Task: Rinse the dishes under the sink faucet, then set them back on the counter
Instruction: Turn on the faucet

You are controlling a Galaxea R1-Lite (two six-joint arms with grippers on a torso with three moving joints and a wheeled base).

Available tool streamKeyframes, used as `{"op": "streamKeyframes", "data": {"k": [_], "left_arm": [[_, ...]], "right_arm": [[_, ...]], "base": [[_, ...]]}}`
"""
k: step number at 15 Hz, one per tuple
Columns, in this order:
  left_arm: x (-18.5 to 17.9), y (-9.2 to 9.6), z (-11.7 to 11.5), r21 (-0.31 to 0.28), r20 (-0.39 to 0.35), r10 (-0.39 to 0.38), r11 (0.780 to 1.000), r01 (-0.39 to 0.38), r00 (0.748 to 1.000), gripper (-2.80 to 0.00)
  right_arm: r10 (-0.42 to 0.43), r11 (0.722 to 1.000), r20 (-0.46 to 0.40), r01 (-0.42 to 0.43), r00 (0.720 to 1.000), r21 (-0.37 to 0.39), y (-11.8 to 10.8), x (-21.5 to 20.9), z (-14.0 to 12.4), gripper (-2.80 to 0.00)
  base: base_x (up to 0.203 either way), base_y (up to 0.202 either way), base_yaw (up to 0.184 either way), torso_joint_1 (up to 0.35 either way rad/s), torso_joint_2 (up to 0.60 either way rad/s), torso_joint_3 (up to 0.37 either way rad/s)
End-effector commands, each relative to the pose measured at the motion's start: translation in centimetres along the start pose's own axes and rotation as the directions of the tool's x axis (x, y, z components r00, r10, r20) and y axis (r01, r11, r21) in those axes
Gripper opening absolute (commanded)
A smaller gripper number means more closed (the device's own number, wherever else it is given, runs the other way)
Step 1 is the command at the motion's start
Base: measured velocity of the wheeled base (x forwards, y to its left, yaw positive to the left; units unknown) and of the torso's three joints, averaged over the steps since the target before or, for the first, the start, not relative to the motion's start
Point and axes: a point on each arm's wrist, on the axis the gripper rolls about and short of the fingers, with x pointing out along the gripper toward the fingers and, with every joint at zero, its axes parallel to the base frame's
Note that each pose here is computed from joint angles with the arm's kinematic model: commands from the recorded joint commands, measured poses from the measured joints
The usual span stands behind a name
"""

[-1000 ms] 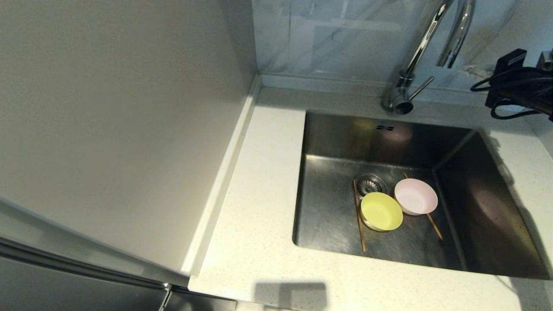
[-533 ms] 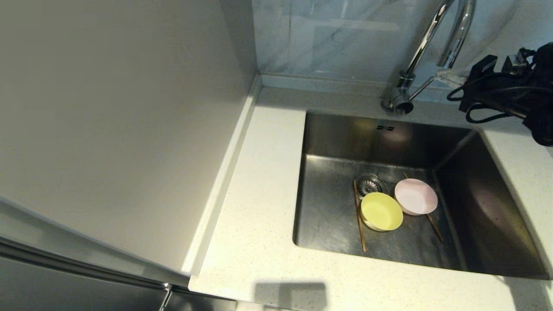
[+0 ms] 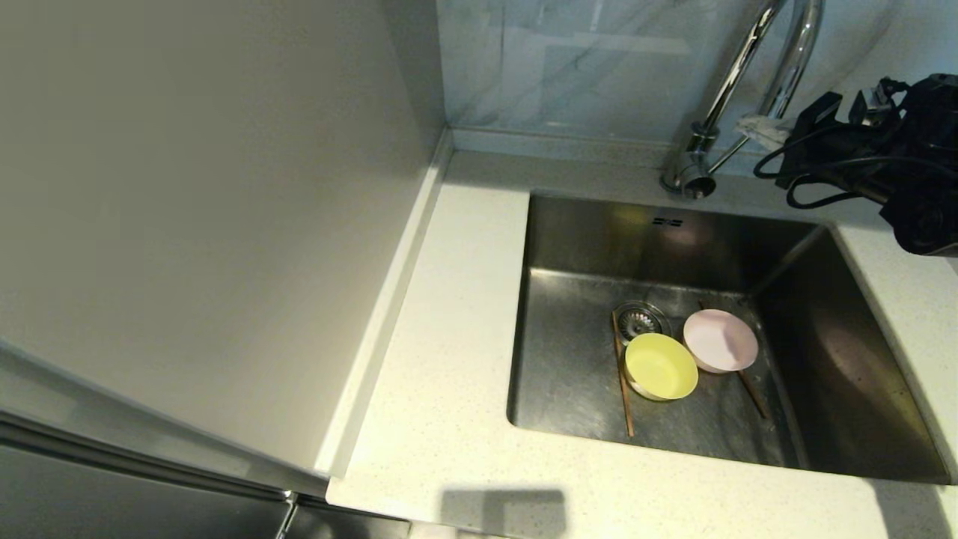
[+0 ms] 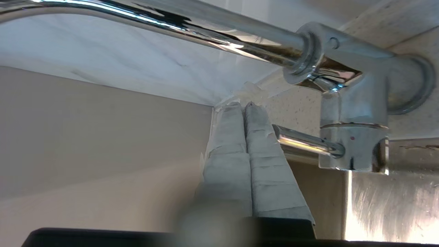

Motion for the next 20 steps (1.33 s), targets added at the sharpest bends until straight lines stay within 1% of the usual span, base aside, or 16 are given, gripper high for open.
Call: {"op": "streamKeyframes", "data": {"k": [1, 3, 6, 8, 12, 17, 20], "left_arm": [[0.0, 0.0, 0.0, -0.001, 0.003, 0.001, 1.000, -0.001, 1.000, -2.80], [0.0, 0.0, 0.0, -0.001, 0.003, 0.001, 1.000, -0.001, 1.000, -2.80], [0.0, 0.0, 0.0, -0.001, 0.003, 0.001, 1.000, -0.001, 1.000, -2.80], [0.0, 0.0, 0.0, -0.001, 0.003, 0.001, 1.000, -0.001, 1.000, -2.80], [0.0, 0.0, 0.0, -0.001, 0.003, 0.001, 1.000, -0.001, 1.000, -2.80], [0.0, 0.0, 0.0, -0.001, 0.003, 0.001, 1.000, -0.001, 1.000, -2.80], [0.0, 0.0, 0.0, -0.001, 0.003, 0.001, 1.000, -0.001, 1.000, -2.80]], "right_arm": [[0.014, 1.000, 0.000, -0.014, 1.000, -0.002, 0.0, 0.3, 0.2, -2.80], [0.020, 1.000, 0.020, -0.019, 1.000, -0.017, 0.1, 0.2, 0.8, -2.80], [0.028, 0.998, 0.085, -0.023, 0.996, -0.058, 0.4, -1.0, 3.3, -2.80], [0.038, 0.996, 0.099, -0.030, 0.994, -0.082, 0.3, -1.4, 3.8, -2.80], [0.018, 0.995, 0.076, -0.010, 0.997, -0.099, -0.7, -1.2, 3.2, -2.80], [0.023, 0.996, 0.009, -0.022, 1.000, -0.085, -1.5, -0.5, 2.2, -2.80], [0.025, 0.995, -0.006, -0.026, 1.000, -0.096, -1.6, -0.1, 1.7, -2.80]], "base": [[0.000, 0.000, 0.000, 0.000, 0.00, 0.000], [0.000, 0.000, 0.000, 0.000, 0.00, 0.000], [0.000, 0.000, 0.000, 0.000, 0.00, 0.000], [0.000, 0.000, 0.000, 0.000, 0.00, 0.000], [0.000, 0.000, 0.000, 0.000, 0.00, 0.000], [0.000, 0.000, 0.000, 0.000, 0.00, 0.000], [0.000, 0.000, 0.000, 0.000, 0.00, 0.000]]}}
